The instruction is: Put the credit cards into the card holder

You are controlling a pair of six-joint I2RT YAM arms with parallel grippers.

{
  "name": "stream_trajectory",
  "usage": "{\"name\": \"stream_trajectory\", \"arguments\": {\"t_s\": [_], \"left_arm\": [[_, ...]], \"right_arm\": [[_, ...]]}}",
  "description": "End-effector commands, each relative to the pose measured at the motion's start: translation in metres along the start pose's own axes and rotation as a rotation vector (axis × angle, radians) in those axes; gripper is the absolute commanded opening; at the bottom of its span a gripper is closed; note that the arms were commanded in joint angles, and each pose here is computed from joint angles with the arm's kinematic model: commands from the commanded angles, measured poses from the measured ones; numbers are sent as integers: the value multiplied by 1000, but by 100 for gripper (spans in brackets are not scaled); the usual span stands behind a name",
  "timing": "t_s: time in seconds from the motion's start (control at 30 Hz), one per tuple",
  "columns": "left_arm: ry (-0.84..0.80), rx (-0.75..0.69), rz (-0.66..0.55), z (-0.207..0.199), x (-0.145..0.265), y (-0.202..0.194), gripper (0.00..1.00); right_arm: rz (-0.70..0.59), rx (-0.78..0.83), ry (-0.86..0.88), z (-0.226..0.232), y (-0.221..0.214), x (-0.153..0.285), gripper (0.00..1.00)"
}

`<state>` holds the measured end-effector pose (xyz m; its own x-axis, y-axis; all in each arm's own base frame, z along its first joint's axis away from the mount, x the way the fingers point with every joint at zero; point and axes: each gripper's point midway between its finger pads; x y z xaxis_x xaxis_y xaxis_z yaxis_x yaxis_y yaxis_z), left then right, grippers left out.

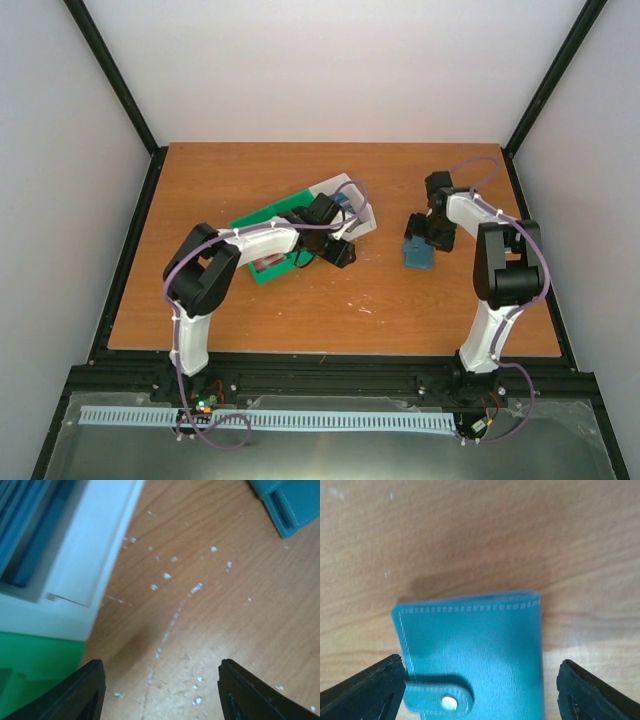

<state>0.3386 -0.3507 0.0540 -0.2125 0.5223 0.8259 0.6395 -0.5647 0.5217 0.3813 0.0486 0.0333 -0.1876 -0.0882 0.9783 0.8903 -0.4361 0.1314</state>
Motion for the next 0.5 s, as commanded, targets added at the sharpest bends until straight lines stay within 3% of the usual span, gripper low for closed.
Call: {"name": "stream_trajectory", "arguments": {"t_s": [0.0, 0.47], "left_arm": [[-119, -23, -71, -25, 18, 12, 65], [-232, 38, -164, -53, 55, 8, 69]], "right_arm": [[-65, -10, -100, -6, 26, 0, 83], [-159, -117, -358, -56, 30, 9, 78]]}}
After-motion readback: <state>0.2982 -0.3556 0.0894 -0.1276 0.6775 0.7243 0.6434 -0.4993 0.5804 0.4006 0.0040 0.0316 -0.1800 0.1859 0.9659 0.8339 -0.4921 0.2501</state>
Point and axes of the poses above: each gripper's point midway between its finger pads, its own x axis back along the fingers, its own z axis along the line the jaws close on, y = z × x, and after that the axes turned 8 degrees about -x, right-handed
